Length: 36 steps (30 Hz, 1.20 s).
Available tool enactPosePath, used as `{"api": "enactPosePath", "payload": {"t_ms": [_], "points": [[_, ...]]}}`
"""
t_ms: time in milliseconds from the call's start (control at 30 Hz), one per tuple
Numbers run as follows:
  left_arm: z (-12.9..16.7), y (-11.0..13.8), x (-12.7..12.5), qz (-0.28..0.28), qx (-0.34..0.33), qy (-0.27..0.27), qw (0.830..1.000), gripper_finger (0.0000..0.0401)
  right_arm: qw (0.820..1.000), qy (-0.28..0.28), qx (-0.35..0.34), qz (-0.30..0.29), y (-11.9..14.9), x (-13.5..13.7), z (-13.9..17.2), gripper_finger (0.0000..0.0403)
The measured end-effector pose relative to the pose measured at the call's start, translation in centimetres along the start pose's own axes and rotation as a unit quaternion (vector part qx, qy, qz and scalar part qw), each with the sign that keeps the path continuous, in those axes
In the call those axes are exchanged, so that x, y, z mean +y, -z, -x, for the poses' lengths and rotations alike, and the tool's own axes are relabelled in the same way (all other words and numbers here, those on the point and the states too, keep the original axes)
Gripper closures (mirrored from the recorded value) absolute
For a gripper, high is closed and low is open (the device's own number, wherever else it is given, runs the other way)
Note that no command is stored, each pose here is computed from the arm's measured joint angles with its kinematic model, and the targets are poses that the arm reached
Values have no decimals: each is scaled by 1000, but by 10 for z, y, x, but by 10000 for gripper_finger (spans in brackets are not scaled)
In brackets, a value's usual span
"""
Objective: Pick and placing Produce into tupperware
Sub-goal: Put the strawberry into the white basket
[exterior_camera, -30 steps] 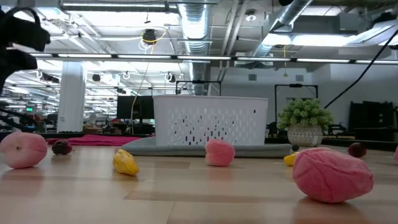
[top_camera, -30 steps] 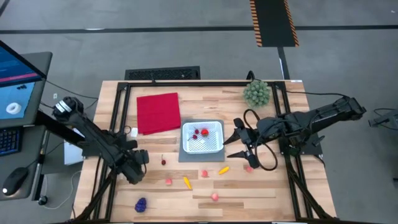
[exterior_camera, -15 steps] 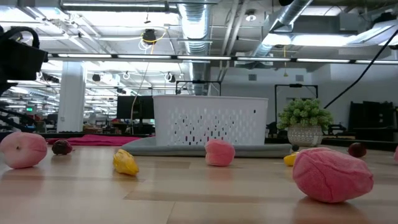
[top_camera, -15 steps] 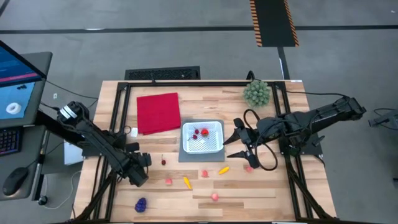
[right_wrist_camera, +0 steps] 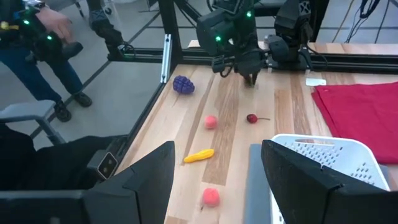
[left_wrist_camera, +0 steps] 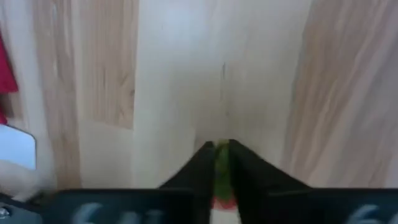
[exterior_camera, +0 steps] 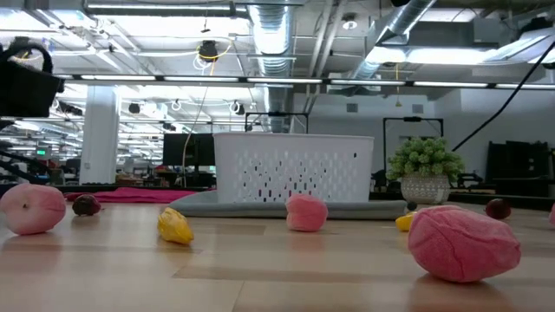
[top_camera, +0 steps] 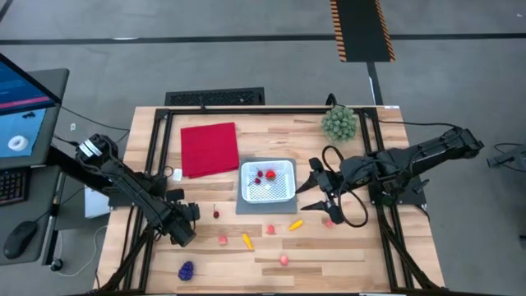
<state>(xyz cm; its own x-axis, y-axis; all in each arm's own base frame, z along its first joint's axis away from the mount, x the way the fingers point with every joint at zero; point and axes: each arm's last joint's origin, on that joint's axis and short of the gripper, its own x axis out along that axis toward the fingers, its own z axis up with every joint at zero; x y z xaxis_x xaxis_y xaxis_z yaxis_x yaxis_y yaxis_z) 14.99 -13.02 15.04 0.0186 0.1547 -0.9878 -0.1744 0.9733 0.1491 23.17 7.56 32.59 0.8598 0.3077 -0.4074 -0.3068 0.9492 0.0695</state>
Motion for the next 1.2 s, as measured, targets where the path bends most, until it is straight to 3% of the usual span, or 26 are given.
{"api": "enactPosePath", "payload": {"t_ms": [200,433,633,767,900,1100,1200], "points": [[-6,2,3,-3,-11,-10,1000,399,1000,-7,1,4,0,4,0,138],[10,-8,4,-14,-38,-19,999,401,1000,-5,0,4,0,3,0,138],[43,-19,7,-9,-156,-42,987,401,1000,-5,0,8,0,3,0,138],[73,-23,16,9,-279,-39,959,401,1000,-5,0,8,0,3,0,138],[102,-25,28,37,-408,-31,912,401,1000,-6,0,9,0,4,0,138],[137,-39,44,48,-524,-10,850,401,1000,-9,-2,22,0,5,0,138],[147,-55,54,40,-557,-10,829,401,1000,-8,-8,27,-1,5,0,138]]}}
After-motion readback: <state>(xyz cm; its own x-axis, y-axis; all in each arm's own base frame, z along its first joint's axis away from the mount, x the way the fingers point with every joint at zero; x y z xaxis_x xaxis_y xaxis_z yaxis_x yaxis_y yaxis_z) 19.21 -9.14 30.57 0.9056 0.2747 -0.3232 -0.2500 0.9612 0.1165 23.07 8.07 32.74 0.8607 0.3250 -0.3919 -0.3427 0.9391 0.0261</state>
